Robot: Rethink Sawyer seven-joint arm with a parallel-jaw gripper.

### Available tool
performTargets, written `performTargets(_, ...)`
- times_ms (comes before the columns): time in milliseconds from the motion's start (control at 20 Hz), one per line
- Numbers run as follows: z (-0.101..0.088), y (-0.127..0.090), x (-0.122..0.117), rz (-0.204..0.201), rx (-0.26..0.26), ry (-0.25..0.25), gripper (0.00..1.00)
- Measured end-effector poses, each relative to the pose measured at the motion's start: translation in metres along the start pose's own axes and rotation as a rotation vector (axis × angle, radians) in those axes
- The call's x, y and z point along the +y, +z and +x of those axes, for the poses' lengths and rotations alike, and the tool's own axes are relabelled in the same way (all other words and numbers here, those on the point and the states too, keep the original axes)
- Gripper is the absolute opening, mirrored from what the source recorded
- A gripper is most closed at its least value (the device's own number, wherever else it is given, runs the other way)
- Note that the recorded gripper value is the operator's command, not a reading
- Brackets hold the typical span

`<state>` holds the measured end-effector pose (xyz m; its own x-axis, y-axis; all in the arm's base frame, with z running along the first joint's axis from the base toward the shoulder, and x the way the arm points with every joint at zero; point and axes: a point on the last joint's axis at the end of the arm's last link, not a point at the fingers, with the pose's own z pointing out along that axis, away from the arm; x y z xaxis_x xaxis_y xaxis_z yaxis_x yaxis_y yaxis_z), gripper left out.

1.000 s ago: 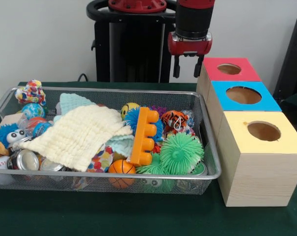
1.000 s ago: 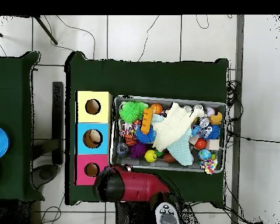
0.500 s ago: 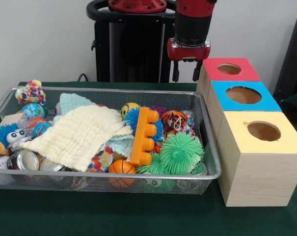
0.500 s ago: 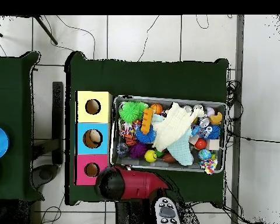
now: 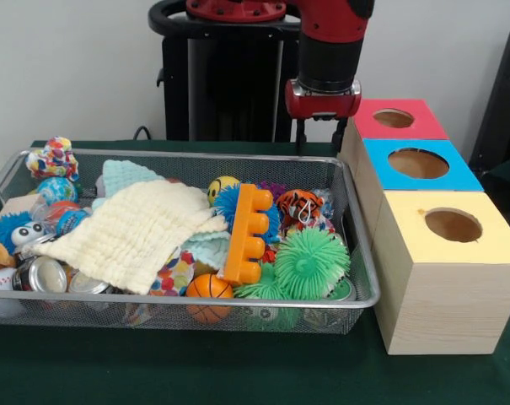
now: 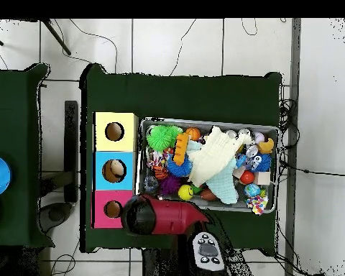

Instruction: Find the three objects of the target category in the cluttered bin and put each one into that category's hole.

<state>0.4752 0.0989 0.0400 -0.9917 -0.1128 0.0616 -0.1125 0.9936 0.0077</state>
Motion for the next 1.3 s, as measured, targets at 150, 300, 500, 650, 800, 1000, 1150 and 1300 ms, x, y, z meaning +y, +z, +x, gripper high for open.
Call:
performTargets(150, -0.011, 0.0, -0.004, 0.002, -0.018, 0.004, 1.0)
performTargets(300, -0.021, -0.003, -0.007, 0.006, -0.039, 0.005, 1.0)
performTargets(500, -0.036, -0.006, -0.011, 0.013, -0.067, 0.005, 1.0)
performTargets(650, -0.051, -0.011, -0.015, 0.02, -0.096, 0.006, 1.0)
performTargets(800, -0.06, -0.013, -0.017, 0.025, -0.113, 0.006, 1.0)
performTargets(1000, -0.075, -0.018, -0.019, 0.032, -0.144, 0.003, 1.0)
performTargets(1150, -0.082, -0.019, -0.019, 0.035, -0.156, 0.0, 1.0)
performTargets(1300, -0.086, -0.017, -0.018, 0.036, -0.159, -0.003, 1.0)
